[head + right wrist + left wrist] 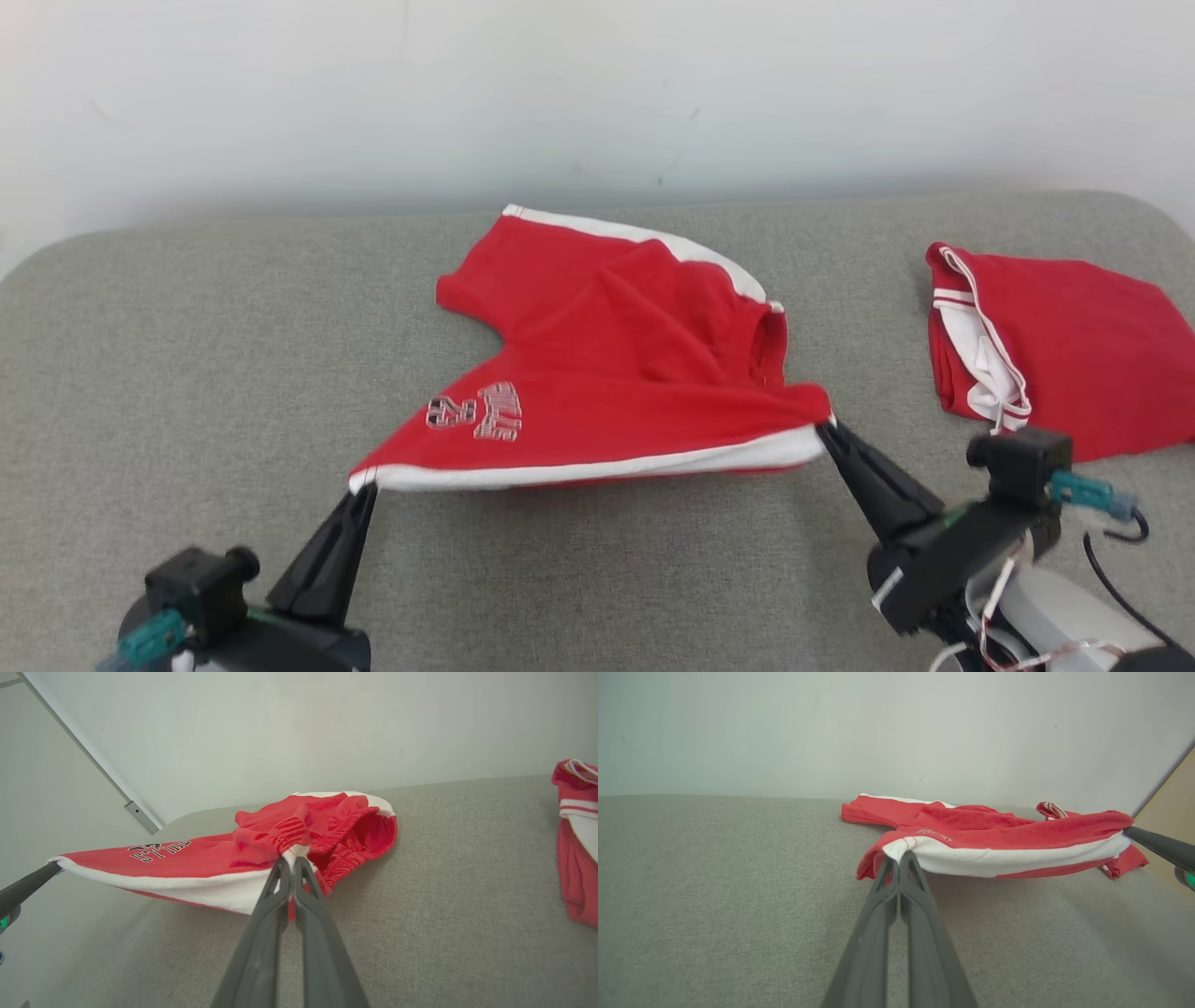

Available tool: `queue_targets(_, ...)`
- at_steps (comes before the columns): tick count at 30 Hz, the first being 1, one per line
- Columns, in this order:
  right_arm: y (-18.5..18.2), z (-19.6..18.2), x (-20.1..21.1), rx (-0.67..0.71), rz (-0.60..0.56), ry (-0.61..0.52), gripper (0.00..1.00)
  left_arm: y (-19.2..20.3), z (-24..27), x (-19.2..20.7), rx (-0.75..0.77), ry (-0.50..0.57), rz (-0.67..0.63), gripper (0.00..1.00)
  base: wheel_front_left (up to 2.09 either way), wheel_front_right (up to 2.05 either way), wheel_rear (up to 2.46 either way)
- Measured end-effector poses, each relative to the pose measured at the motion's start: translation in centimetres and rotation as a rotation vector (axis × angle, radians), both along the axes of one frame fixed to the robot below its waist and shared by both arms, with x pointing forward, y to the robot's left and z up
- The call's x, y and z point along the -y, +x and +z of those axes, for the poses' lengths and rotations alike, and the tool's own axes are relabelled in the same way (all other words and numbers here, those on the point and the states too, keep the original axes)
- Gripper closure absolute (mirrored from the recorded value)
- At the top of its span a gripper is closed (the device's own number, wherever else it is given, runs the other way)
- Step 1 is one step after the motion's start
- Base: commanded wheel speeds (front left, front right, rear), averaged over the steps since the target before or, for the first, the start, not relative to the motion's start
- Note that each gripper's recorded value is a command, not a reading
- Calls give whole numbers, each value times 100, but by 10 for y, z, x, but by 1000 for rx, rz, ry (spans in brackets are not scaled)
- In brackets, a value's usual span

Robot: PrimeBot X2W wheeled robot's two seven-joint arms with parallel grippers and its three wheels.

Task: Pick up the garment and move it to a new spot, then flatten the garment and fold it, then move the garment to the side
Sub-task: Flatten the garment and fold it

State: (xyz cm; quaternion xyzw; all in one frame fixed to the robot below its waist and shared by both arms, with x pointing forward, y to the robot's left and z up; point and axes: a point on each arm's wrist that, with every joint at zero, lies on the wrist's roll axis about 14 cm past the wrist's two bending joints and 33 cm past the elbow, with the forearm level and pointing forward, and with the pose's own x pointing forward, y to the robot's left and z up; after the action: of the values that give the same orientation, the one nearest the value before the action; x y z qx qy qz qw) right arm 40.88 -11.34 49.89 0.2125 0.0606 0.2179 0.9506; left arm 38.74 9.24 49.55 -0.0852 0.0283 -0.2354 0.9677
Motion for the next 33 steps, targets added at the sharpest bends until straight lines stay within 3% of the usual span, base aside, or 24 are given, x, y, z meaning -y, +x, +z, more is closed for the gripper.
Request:
queue_targets(11, -51, -29, 14, -152, 22, -14, 100, -50, -24, -13, -95, 25, 54, 100, 0, 0, 0)
queue_targets(15, -67, -41, 15, -224, 36, -16, 100, -68, -40, -15, -152, 83, 25, 100, 0, 0, 0)
queue_targets(33, -71, -36, 18, -239, 14, -35, 100, -70, -40, -17, -159, 129, 15, 100, 0, 0, 0)
